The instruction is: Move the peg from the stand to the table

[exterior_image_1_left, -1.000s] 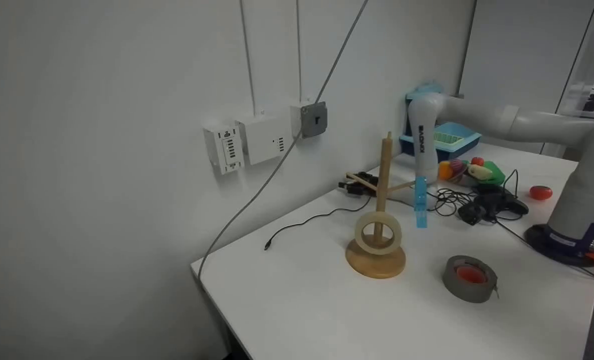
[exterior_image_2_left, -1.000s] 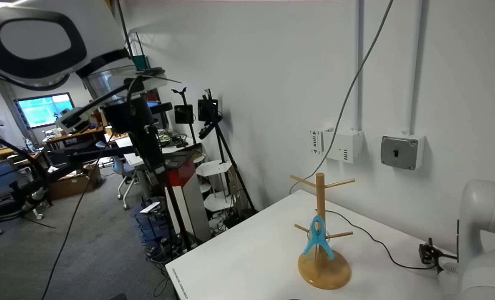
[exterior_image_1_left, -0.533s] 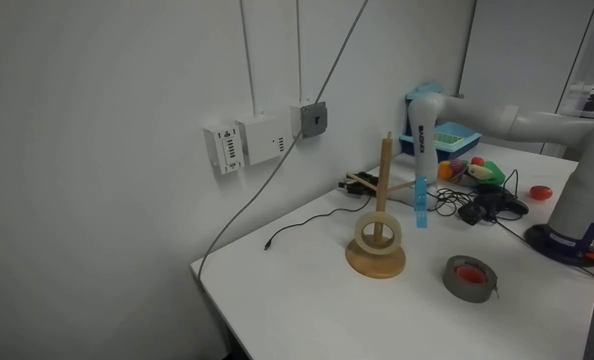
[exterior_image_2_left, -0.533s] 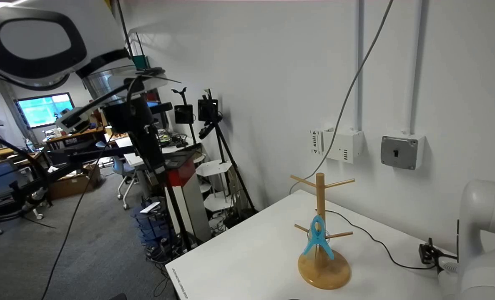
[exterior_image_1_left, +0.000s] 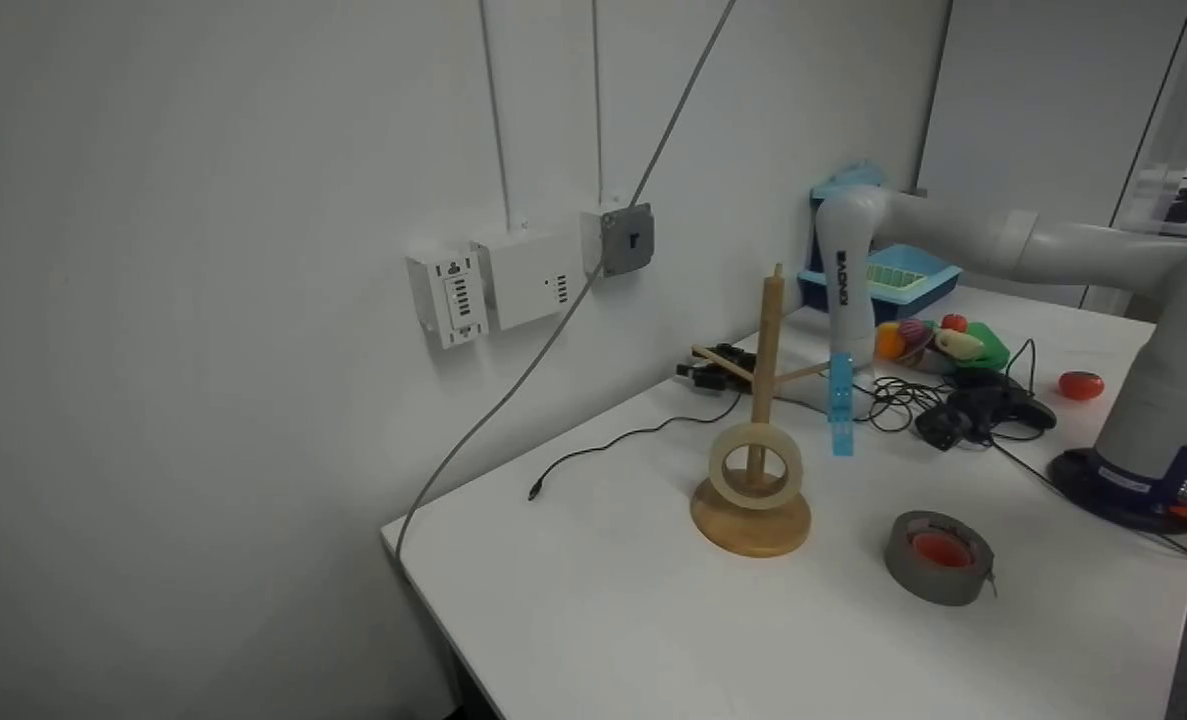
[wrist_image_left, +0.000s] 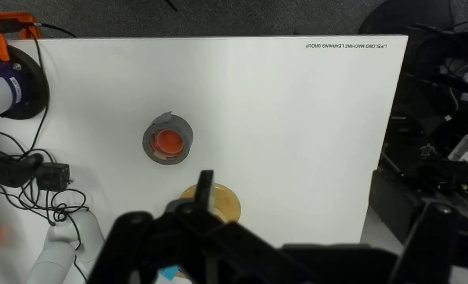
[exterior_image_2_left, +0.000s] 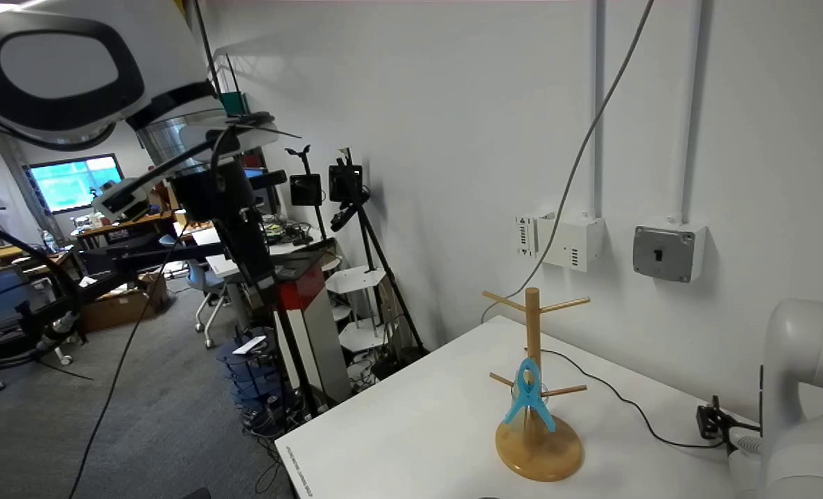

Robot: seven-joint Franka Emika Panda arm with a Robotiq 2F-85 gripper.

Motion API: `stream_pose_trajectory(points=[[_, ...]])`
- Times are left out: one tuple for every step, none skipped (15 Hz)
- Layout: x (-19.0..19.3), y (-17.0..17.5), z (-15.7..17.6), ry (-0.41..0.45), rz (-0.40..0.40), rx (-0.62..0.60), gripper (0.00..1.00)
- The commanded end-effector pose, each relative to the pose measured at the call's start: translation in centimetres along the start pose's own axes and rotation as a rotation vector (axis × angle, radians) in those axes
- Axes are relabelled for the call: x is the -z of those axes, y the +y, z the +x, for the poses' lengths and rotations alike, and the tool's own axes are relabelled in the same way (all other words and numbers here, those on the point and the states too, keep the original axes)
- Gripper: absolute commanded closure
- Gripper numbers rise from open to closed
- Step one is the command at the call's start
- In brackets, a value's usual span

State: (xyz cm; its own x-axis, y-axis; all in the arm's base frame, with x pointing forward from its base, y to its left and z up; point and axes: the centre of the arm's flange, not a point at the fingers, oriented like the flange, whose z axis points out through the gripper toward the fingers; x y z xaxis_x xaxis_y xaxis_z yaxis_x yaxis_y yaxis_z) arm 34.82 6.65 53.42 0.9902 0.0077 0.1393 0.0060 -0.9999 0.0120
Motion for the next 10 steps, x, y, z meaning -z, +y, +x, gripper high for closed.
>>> stream_pose_trajectory(points=[[0.0, 0.0, 0.0, 0.0, 0.0, 0.0, 0.0], [0.0, 0.0, 0.0, 0.0, 0.0, 0.0, 0.0], [0.0, 0.0, 0.0, 0.0, 0.0, 0.0, 0.0], [0.0, 0.0, 0.0, 0.0, 0.0, 0.0, 0.0], [0.0, 0.0, 0.0, 0.0, 0.0, 0.0, 0.0], [0.0, 0.0, 0.0, 0.0, 0.0, 0.0, 0.0], [0.0, 0.0, 0.0, 0.0, 0.0, 0.0, 0.0], [0.0, 0.0, 0.0, 0.0, 0.0, 0.0, 0.0], [-0.16, 0.11, 0.08, -0.004, 0.003, -0.002, 0.0], [-0.34, 0.2, 0.1, -0.007, 0.007, -0.004, 0.0]])
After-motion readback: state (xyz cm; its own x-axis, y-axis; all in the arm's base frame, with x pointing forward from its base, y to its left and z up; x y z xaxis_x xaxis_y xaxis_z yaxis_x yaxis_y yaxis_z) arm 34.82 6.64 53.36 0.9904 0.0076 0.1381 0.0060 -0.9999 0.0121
